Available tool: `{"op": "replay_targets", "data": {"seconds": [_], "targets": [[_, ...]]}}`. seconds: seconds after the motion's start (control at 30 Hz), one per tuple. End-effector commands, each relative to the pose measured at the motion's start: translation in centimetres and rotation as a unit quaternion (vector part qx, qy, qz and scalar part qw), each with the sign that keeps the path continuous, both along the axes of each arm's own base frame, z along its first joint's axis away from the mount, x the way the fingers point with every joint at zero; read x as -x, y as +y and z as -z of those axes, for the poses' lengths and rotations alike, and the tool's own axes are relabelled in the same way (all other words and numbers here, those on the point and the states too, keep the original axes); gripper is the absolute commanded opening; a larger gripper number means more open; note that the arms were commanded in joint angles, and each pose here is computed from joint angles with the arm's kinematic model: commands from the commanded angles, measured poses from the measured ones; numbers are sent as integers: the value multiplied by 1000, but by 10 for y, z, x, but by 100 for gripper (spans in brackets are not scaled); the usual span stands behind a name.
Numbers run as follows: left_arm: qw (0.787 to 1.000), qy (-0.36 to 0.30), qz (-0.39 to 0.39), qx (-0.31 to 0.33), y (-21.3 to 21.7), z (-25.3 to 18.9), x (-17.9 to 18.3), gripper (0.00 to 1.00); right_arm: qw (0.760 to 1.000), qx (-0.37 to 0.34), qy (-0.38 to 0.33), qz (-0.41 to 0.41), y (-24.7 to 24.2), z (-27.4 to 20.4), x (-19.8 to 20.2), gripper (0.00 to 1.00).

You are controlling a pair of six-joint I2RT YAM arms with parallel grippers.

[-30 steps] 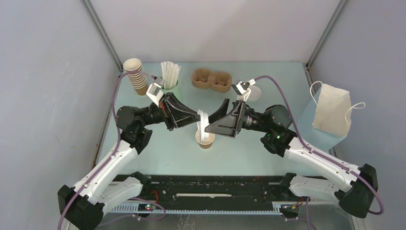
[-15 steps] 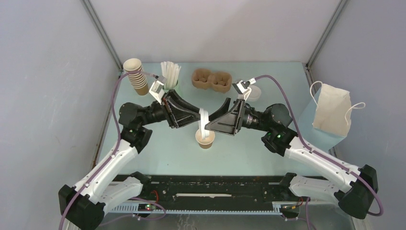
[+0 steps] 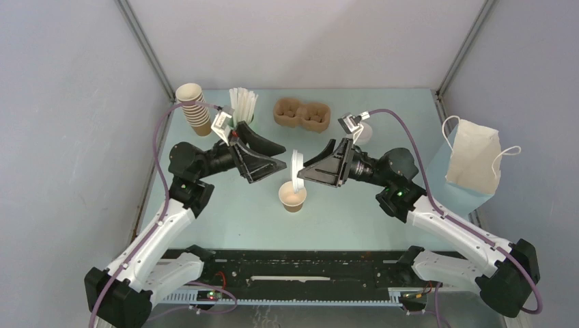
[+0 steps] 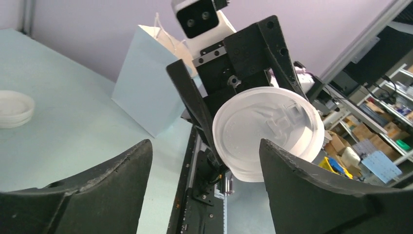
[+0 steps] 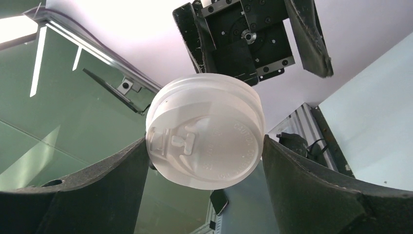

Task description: Pack the takeout coffee

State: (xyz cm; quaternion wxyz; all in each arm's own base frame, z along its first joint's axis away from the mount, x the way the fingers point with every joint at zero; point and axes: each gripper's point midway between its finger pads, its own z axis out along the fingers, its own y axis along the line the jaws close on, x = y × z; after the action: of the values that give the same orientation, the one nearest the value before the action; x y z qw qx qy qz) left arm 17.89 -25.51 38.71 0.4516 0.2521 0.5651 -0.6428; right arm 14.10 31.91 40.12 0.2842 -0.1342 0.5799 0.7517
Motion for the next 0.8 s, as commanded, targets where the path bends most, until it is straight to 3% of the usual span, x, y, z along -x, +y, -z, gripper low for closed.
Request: {"op": "replay_targets", "data": {"seconds": [0.0,0.07,0.17,0.23,0.37,0.5,0.67,0.77], "targets": [[998,-30,-50,5,14,-15,-11,90,1000,-3,-16,11,-13,-7,-1,89],[997,-25,-78,-11,19,-11,-20,98,999,19,-11,28,-15,5,-10,89],[990,-14,-133,-45,26,-4,-35,100,997,57,-3,57,-20,27,-26,89],[979,37,-187,-68,37,15,-48,100,993,88,0,82,-25,43,-38,89],[924,182,-311,-130,70,79,-71,100,979,157,-5,132,-34,78,-54,89],[898,239,-323,-181,72,133,-64,93,960,228,-10,160,-44,113,-63,89],[844,264,-356,-301,67,198,-62,89,939,297,-23,173,-56,145,-63,87],[833,288,-345,-323,56,221,-61,87,924,331,-41,189,-61,158,-63,87]]}}
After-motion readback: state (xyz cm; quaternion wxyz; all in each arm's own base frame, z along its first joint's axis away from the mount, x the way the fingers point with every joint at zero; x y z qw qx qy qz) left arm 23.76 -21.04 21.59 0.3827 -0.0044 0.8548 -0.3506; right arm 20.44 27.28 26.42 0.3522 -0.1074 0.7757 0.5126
